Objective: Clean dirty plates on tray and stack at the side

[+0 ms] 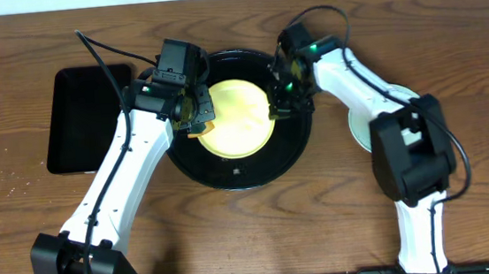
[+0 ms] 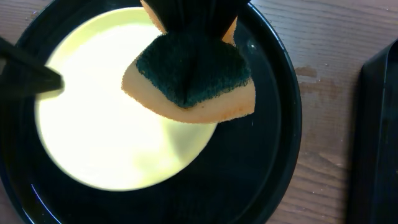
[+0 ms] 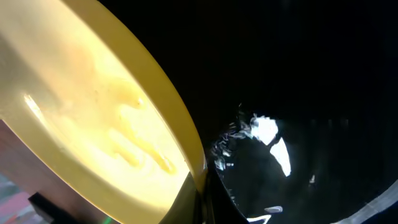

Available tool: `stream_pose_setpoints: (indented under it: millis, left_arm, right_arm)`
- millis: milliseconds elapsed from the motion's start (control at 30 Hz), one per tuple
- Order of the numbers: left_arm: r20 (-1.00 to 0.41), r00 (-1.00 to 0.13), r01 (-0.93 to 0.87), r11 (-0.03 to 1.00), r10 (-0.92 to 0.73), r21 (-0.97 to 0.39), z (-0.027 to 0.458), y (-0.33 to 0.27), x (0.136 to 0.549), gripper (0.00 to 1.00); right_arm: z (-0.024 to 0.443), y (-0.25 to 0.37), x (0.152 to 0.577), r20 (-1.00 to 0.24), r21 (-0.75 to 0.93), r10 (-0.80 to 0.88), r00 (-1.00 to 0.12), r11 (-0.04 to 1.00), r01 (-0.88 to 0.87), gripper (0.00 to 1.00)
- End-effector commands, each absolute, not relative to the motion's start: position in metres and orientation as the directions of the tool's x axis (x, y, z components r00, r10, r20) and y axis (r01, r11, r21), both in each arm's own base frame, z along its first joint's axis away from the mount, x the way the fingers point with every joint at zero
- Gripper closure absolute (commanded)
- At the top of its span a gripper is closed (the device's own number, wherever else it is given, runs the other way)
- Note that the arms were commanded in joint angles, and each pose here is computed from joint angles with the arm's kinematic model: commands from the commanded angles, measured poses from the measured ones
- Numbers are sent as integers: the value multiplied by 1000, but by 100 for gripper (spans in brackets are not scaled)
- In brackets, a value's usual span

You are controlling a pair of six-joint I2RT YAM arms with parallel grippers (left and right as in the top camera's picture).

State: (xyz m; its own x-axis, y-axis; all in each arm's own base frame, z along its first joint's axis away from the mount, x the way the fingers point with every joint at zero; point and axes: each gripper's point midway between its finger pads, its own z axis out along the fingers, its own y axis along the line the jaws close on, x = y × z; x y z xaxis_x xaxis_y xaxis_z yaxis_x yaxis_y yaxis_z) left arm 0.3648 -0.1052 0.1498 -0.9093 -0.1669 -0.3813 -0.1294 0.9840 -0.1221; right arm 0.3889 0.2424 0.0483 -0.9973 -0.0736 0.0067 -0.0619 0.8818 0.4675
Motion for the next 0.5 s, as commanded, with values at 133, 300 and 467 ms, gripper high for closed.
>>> stream_pose_setpoints:
  millis: [133,300,467]
  left_arm:
    - [-379,-913,-121,987,-154,-109,147,-103,365,92]
    - [-379,-913,-121,987,-154,-109,147,-103,365,93]
    - [-379,-913,-121,987,-154,-109,147,-103,365,93]
  right_arm:
    - [95,211,406,-197,295,-95,-976,944,-151,99]
    - [115,197,410,-290,140,-112,-950,977,-158,99]
    - [126,192,411,-357,-12,-130,-925,991,-134,99]
